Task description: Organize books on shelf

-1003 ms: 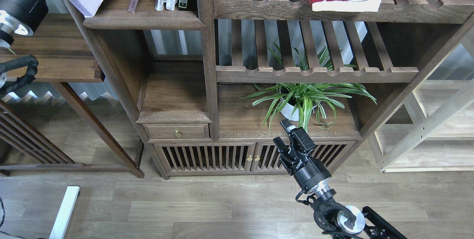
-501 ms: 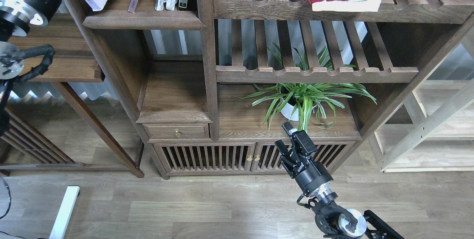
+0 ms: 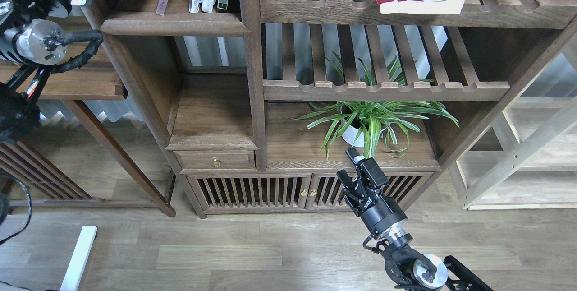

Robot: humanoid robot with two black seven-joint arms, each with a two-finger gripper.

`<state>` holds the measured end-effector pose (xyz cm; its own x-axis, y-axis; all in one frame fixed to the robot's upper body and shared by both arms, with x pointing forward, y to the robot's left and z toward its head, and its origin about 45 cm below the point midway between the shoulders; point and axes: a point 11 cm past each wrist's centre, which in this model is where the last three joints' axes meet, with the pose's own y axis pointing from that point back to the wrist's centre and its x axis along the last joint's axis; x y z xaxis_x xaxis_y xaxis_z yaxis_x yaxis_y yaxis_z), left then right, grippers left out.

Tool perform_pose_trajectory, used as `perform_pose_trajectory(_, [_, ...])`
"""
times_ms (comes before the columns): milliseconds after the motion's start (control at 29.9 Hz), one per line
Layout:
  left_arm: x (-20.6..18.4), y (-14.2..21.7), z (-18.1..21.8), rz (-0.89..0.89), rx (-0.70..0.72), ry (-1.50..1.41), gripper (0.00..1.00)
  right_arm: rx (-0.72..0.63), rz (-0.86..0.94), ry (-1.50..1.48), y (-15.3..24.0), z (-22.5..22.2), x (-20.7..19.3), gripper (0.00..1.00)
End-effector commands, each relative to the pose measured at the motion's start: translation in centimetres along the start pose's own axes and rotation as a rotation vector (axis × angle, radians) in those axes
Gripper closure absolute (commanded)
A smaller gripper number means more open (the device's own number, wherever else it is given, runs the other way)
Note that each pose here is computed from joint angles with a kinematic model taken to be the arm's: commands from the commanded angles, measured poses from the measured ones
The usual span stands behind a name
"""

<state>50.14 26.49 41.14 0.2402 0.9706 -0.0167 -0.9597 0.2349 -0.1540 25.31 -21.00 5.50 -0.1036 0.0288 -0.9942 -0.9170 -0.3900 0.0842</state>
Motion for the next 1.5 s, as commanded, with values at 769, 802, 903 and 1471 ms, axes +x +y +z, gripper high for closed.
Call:
perform_pose_trajectory(769, [0.7, -1.2, -2.0, 0.039, 0.035, -0.035, 0.97, 0.017, 0.033, 0.003, 1.5, -0.7, 0.9, 0.04])
perform_pose_trajectory(802, [0.5, -1.3, -2.1, 0.035, 0.036, -0.035, 0.97, 0.016, 0.031, 0.004, 1.4, -0.7, 0.8, 0.04])
perform_pose_trajectory(903, [0.2, -1.7, -1.8, 0.032, 0.032, -0.04, 0.96, 0.016, 0.03, 0.005, 1.5, -0.7, 0.8, 0.04])
perform_pose_trajectory(1471, [-0.3, -2.0, -1.8, 0.023, 0.045, -0.07, 0.66, 0.014, 0.03, 0.005, 1.7, -0.7, 0.8, 0.04])
